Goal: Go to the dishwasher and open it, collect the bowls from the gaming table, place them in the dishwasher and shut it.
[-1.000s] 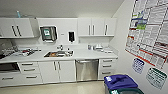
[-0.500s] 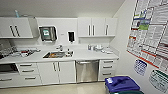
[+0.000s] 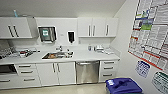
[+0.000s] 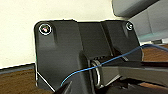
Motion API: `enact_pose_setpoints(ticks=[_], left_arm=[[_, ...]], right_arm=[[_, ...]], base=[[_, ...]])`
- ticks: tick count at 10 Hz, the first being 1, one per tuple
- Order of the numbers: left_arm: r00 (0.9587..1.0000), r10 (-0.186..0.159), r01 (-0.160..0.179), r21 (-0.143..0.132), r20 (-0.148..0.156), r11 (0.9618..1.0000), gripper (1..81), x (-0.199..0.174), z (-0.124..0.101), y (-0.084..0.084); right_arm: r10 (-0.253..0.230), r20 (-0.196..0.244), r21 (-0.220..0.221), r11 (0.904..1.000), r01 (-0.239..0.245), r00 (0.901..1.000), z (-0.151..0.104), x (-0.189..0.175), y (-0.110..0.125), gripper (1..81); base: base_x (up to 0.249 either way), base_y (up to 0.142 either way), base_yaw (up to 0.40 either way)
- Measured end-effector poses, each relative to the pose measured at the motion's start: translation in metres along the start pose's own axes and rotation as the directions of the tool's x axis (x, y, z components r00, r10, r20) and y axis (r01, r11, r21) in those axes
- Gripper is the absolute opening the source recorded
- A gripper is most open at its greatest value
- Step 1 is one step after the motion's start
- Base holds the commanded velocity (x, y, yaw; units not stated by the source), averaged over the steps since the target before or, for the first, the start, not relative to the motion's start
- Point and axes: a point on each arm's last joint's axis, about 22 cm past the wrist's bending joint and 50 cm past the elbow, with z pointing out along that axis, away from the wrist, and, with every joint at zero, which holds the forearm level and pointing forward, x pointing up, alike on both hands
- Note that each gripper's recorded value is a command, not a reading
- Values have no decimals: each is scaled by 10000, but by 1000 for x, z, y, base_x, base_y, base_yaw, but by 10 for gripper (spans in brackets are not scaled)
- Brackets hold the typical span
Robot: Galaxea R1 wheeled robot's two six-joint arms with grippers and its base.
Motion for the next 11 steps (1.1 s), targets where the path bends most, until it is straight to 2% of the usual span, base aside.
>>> enact_pose_setpoints(ticks=[11], left_arm=[[10000,6,-6,-3,-15,10000,811,0,0,0]], right_arm=[[20,44,-34,10000,-20,10000,-1,-6,2,811]], base=[[95,70,0]])
